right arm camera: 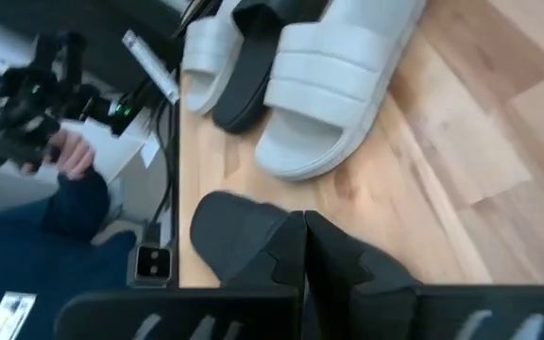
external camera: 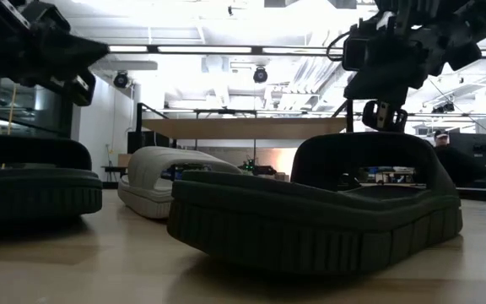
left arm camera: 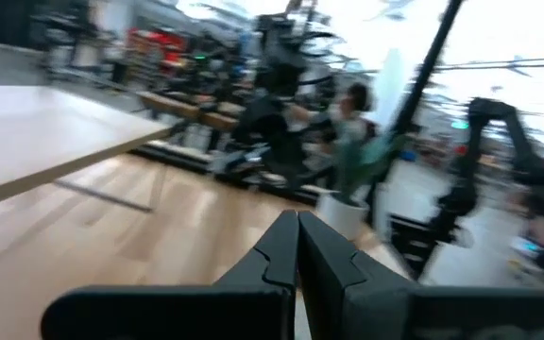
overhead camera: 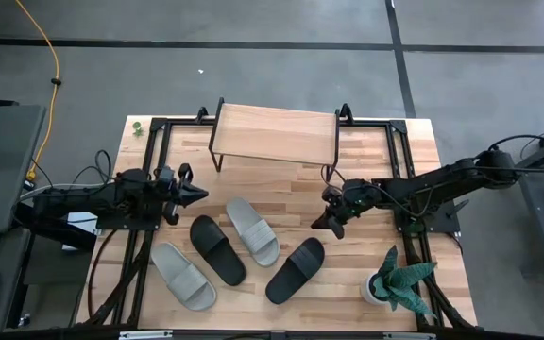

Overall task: Pick and place slides into the shelf
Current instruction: Put the right black slipper on the shelf

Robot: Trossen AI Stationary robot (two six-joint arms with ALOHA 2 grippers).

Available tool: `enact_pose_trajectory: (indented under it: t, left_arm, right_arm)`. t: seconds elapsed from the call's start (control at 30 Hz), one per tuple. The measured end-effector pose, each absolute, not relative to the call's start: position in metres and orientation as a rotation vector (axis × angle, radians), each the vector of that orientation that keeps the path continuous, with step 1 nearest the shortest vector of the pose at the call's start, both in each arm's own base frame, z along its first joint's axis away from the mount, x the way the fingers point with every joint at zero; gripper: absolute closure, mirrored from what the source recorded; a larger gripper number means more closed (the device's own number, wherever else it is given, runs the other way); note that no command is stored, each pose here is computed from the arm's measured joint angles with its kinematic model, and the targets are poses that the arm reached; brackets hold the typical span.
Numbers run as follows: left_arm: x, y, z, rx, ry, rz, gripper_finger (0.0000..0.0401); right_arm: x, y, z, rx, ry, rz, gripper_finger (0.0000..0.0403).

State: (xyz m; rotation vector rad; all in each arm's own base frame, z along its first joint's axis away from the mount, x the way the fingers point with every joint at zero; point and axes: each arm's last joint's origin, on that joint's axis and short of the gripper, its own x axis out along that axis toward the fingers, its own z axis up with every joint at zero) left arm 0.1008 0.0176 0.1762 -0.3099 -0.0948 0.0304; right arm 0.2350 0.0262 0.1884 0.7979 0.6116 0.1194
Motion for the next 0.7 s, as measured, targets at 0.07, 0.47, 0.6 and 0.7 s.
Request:
enact_pose_trajectory:
  t: [0.07,0.47,0.6,0.7]
  left_arm:
    - [0.101,0.016,0.178,-0.323,-0.099,-0.028,0.0400]
    - [0.095,0.011,0.206,-0.276,-0.317,-0.195,0.0400]
    - [0.094,0.011,0.227,-0.268,-0.314,-0.180,0.0400]
    - [0.094,0.011,0.251,-0.250,-0.298,-0.172,0.0400]
  right_arm:
    - [0.235,0.026,0.188,0.830,0.614,0.093,0.0402]
    - [0.233,0.027,0.185,0.845,0.647,0.058,0.0402]
    - [0.239,0.027,0.195,0.815,0.531,0.129,0.0402]
    - [0.243,0.026,0.210,0.734,0.376,0.210,0.0402]
